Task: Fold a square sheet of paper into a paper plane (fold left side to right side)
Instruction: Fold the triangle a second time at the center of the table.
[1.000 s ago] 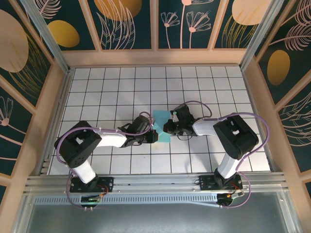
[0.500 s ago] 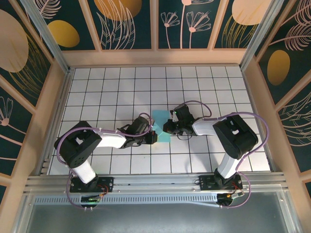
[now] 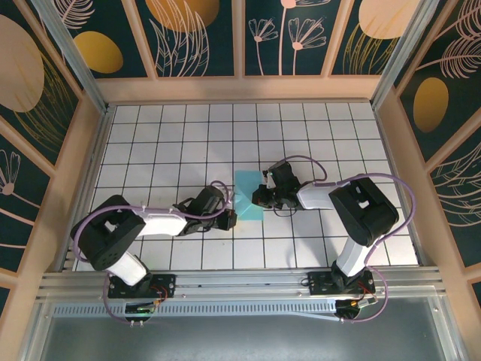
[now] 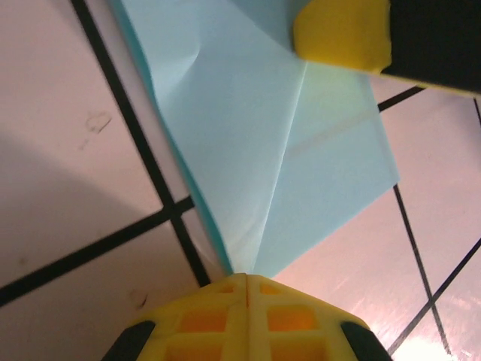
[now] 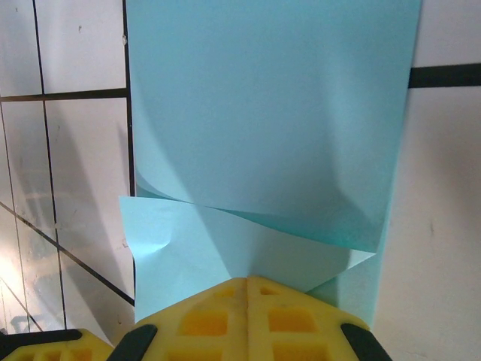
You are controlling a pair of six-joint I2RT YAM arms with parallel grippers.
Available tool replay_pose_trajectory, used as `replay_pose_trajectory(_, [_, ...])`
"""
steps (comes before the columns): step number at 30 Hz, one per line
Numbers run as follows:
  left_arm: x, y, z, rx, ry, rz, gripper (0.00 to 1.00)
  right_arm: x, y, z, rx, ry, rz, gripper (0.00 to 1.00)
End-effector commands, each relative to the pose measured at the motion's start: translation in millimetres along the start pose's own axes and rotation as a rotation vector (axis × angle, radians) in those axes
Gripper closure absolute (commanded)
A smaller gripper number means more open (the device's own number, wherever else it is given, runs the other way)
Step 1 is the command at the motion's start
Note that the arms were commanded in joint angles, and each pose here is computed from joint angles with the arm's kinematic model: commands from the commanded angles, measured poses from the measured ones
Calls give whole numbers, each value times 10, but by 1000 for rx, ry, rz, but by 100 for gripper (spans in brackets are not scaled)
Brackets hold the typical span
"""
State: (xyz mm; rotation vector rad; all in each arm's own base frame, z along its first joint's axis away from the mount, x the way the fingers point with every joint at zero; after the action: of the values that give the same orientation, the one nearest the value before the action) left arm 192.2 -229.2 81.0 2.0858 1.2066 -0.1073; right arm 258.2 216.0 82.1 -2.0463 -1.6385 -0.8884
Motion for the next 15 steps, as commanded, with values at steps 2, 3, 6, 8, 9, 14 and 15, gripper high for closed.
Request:
replay_pose_trajectory(2, [47, -46, -139, 17, 63, 4, 100, -332, -115, 85, 44, -177, 39, 100])
replay_pose_trajectory(3, [35, -13, -174, 1, 68, 2, 100, -330, -114, 86, 45, -175, 39, 100])
replay_pose_trajectory(6, [-16, 126, -271, -58, 70, 0, 100, -318, -112, 87, 46, -171, 38, 100])
replay_pose_trajectory(8, [-51, 219, -297, -82, 56, -3, 100, -317, -114, 92, 47, -171, 37, 100])
replay_pose_trajectory(9, [-65, 263, -291, -87, 46, -5, 100, -317, -111, 92, 46, -170, 37, 100])
replay_pose_trajectory(14, [-93, 431, -154, -79, 23, -3, 100, -316, -111, 90, 47, -169, 39, 100])
replay_pose_trajectory(15, [-94, 462, -115, -76, 18, -5, 100, -315, -115, 92, 49, -169, 38, 100])
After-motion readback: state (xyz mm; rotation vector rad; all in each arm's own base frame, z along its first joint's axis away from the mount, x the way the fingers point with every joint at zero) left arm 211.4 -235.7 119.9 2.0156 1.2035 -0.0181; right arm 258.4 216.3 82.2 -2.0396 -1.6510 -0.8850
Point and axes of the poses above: each hand's point on the last joint's axis, 136 mm out from that joint toward the fingers, its own z axis out along the fingers, its own x axis along the line the jaws close on, y = z × x, the point moved 9 cm from there along -z, back along the fingers, and after that the axes turned 14 degrees about z, right-handed, at the moved point
